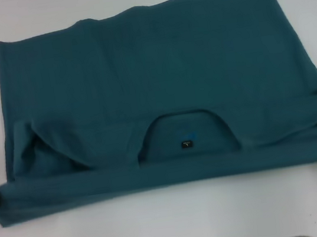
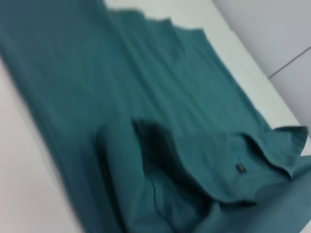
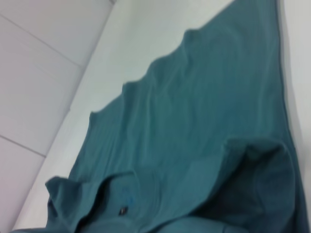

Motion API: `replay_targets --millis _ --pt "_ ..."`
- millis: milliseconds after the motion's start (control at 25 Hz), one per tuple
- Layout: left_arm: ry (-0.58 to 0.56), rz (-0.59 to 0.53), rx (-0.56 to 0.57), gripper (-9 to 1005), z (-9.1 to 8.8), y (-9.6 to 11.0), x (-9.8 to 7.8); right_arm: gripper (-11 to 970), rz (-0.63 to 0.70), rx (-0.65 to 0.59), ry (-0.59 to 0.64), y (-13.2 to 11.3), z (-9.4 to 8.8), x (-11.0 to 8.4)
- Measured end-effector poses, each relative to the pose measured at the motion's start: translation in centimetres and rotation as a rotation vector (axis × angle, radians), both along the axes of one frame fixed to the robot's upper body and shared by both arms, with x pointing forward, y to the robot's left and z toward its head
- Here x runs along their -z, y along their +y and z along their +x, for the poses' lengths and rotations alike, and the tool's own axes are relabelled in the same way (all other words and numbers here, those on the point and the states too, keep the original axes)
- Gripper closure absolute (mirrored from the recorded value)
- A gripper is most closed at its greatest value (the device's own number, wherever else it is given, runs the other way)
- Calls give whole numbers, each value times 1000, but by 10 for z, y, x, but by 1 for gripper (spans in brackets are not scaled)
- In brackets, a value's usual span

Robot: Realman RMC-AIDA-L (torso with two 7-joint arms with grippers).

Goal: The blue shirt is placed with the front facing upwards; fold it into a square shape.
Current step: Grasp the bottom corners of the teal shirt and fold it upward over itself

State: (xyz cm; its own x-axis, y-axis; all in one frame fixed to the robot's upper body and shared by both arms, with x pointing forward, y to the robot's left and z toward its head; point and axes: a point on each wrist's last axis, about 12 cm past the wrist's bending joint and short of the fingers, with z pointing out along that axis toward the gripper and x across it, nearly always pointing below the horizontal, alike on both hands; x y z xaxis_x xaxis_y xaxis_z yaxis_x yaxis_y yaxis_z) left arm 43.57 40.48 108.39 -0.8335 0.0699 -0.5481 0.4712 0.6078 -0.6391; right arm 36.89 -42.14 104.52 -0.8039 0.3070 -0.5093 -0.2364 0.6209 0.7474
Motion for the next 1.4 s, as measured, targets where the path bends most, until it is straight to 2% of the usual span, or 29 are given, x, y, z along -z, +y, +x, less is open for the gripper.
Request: replay_targets --millis 280,560,800,1120,1400 --pt "-96 -1 -29 998 32 -5 -14 922 9 -7 -71 0 39 -16" --pt "-163 35 -93 998 78 -22 -19 923 -11 -4 -128 13 95 -29" --pt "-178 62 -163 997 109 -32 -22 923 -52 17 -158 32 141 -37" --pt "-209 58 -248 996 135 -43 -29 922 -129 67 -185 51 185 -39" --pt "-221 74 -298 996 149 -57 -23 922 -213 97 -163 71 210 -27"
